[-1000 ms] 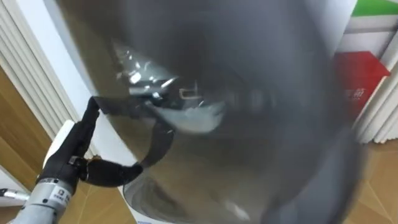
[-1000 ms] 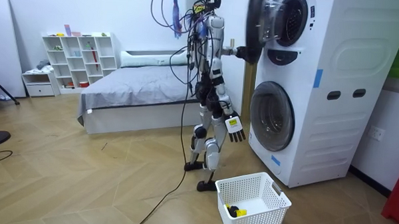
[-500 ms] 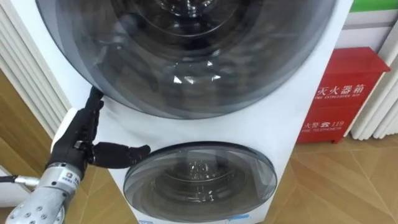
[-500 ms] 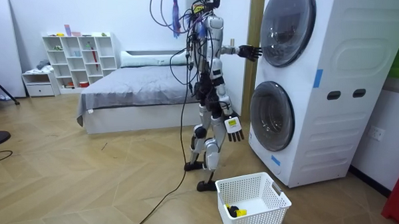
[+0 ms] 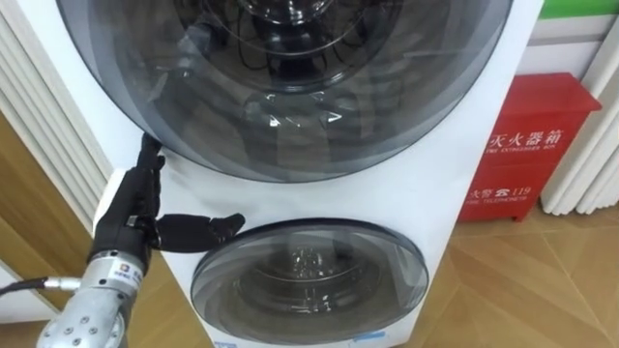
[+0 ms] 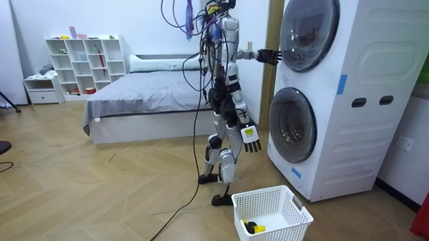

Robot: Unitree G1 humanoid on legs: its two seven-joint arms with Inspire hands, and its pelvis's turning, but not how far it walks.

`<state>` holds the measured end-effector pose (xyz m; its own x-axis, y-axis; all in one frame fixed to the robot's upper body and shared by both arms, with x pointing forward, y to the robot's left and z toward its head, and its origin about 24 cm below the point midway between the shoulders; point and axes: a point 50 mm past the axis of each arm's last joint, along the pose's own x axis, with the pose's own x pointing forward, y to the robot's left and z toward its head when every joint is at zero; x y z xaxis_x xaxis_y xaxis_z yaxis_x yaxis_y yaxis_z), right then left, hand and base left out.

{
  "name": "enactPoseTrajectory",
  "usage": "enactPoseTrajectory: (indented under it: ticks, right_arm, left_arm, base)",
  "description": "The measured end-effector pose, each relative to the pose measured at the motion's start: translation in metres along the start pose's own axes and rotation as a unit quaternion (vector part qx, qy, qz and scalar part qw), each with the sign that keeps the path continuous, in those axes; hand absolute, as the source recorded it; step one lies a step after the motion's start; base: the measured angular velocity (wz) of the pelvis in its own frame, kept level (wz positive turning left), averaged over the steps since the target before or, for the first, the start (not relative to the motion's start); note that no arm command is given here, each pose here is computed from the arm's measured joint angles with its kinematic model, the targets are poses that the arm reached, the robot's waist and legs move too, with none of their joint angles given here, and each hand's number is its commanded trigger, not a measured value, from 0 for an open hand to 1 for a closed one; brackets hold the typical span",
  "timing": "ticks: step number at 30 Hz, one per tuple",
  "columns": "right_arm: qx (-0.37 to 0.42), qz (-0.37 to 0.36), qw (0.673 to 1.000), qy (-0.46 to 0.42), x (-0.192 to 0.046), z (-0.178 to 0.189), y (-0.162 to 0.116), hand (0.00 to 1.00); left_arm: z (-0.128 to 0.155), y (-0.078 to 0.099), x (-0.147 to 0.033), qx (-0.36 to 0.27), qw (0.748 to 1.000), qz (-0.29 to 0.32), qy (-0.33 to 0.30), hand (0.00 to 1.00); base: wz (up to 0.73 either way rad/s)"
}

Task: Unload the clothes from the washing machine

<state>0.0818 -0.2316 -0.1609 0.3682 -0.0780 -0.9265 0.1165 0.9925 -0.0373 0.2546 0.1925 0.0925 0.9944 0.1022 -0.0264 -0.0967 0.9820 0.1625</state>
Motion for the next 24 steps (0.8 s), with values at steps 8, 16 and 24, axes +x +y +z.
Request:
enactPoseTrajectory:
  ticks: [8,16,24]
  right_arm:
    - [-0.011,-0.005,1.0,0.004,-0.002,-0.008,0.001,0.0]
    - [0.004,-0.01,1.0,0.012,-0.006,-0.025,0.003,0.0]
    - [0.017,-0.033,0.999,0.024,-0.008,-0.035,-0.001,0.0]
  left_arm:
    - [-0.086,-0.021,-0.014,0.013,0.994,-0.059,0.094,0.0]
    - [-0.259,0.014,-0.181,0.038,0.842,0.004,0.538,0.0]
    - [-0.271,0.041,-0.245,0.093,0.781,0.098,0.609,0.0]
  base:
    - [-0.15]
    - [-0.11]
    - [-0.03]
